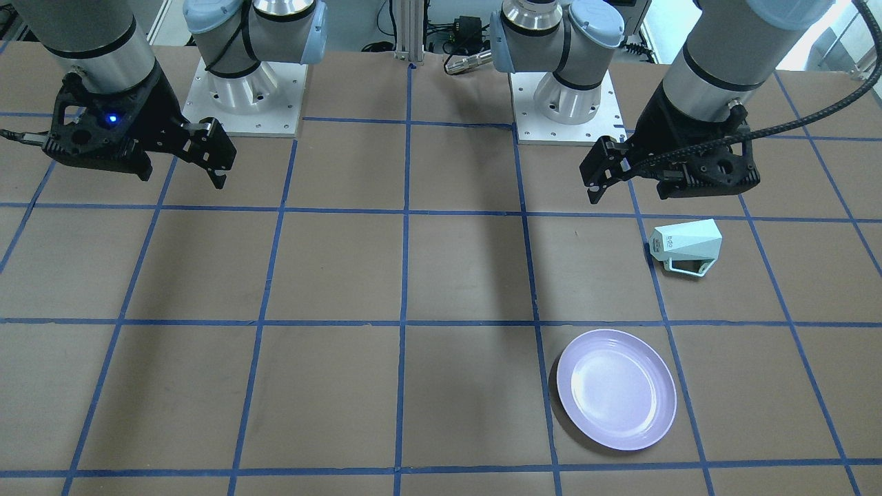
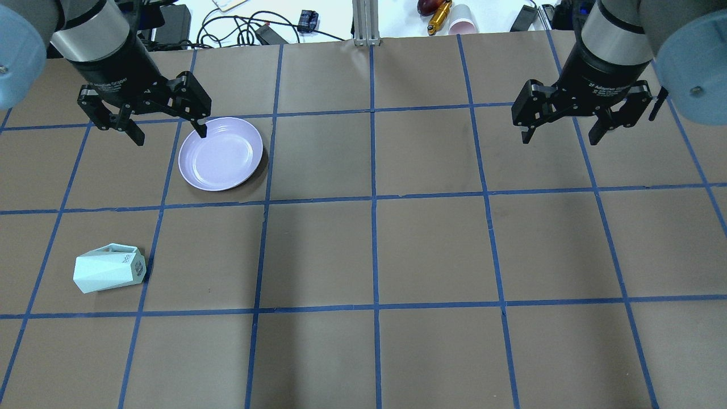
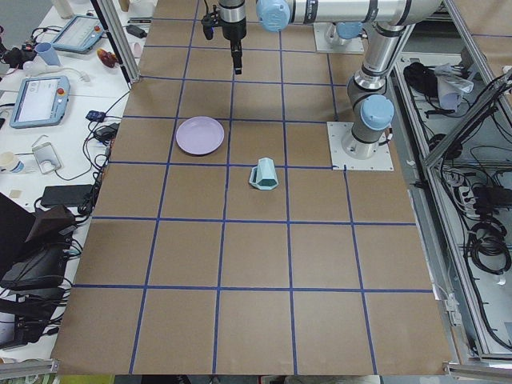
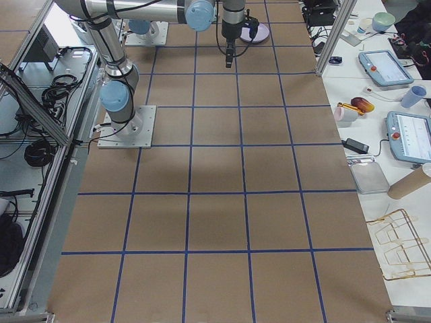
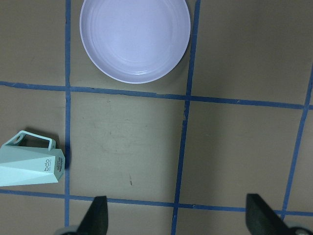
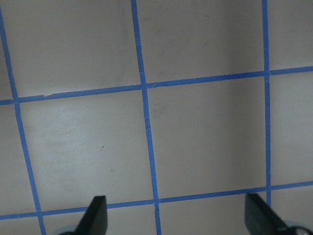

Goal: Flip cup and place on plate

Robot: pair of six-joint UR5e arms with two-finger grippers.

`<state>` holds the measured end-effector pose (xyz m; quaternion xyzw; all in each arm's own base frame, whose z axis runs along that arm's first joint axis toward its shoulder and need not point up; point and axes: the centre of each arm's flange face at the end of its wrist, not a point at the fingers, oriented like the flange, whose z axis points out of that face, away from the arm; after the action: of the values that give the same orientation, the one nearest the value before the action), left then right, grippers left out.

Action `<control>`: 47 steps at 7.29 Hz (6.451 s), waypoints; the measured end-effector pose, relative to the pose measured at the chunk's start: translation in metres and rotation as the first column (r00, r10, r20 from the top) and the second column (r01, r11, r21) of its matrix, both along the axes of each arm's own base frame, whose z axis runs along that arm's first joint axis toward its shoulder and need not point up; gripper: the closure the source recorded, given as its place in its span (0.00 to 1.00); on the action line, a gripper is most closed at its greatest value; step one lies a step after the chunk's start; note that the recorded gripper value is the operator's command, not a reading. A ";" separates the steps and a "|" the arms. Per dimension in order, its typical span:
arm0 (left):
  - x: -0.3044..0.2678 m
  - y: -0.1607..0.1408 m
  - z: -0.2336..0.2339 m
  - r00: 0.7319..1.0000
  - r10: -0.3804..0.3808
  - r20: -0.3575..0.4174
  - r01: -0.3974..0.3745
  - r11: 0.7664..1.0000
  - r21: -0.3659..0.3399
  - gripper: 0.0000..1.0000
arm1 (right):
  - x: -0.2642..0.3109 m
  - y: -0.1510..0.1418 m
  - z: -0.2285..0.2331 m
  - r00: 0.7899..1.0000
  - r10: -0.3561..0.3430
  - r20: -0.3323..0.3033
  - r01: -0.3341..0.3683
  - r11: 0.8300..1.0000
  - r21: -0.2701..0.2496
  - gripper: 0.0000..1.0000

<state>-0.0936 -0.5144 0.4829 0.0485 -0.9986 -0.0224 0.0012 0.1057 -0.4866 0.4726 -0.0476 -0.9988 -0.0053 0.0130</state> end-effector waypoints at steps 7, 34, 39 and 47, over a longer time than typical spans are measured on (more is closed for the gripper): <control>0.042 -0.006 -0.006 0.997 0.069 -0.015 -0.069 0.998 0.004 0.00 | 0.000 0.000 0.000 1.000 0.000 0.000 0.000 1.000 0.001 0.00; 0.395 0.065 -0.260 0.863 0.165 -0.478 -0.043 0.966 0.255 0.00 | 0.000 0.000 0.000 1.000 0.000 -0.001 0.000 1.000 0.000 0.00; 0.383 0.072 -0.296 0.819 0.199 -0.538 -0.038 0.955 0.295 0.18 | 0.000 0.000 0.000 1.000 0.000 0.000 0.000 1.000 0.000 0.00; 0.380 0.064 -0.290 0.789 0.233 -0.569 -0.090 0.959 0.268 1.00 | 0.000 0.000 0.000 1.000 0.000 -0.001 0.000 1.000 0.000 0.00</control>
<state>0.2862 -0.4508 0.1934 0.1245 -0.9303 -0.1499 0.3107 0.1056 -0.4865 0.4728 -0.0476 -0.9988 -0.0051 0.0134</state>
